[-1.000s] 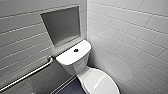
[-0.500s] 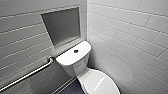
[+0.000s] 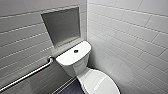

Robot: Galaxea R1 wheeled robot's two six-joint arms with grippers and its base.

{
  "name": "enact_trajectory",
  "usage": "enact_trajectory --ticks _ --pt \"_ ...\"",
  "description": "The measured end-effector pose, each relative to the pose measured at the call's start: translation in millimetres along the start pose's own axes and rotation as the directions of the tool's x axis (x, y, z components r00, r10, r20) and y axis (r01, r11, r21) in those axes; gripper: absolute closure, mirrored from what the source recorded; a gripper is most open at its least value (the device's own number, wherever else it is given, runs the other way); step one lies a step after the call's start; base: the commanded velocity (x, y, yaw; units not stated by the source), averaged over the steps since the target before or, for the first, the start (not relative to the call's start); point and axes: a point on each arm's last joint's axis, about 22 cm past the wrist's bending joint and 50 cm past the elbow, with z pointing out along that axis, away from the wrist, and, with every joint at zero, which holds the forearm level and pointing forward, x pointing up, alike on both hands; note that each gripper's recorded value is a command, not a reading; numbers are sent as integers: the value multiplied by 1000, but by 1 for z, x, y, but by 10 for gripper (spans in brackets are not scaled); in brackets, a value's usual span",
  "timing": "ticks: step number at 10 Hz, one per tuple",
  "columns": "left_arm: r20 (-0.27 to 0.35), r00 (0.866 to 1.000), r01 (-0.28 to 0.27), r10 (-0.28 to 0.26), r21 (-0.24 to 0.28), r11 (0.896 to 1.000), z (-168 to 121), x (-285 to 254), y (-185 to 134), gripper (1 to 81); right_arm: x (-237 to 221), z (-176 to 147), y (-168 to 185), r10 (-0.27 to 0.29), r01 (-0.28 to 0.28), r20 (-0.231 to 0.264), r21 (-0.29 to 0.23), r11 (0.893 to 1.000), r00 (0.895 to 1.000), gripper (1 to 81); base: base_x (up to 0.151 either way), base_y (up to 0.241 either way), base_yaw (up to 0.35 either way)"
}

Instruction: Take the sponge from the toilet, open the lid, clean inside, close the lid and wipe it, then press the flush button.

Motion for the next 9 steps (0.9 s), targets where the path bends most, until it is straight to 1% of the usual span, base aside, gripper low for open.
enact_trajectory --ticks 1,3,5,7,8,9 --pt "0 1000 0 0 8 1000 4 1 0 10 22 8 -12 -18 18 3 14 1000 1000 811 0 0 0" --pt "1 1000 -2 2 13 1000 13 3 7 10 52 25 -36 -47 47 15 43 998 999 811 0 0 0" --pt "-4 1000 1 -1 13 1000 18 3 12 10 71 36 -48 -64 63 33 48 997 997 811 0 0 0" --pt "-25 999 39 -38 23 999 17 -5 9 10 89 67 -75 -96 90 79 78 993 992 811 0 0 0" --pt "-32 998 62 -61 23 998 18 -12 10 10 100 88 -100 -114 103 90 114 988 989 811 0 0 0" --pt "-29 997 76 -75 22 997 18 -20 12 10 110 95 -109 -116 104 90 123 987 989 811 0 0 0"
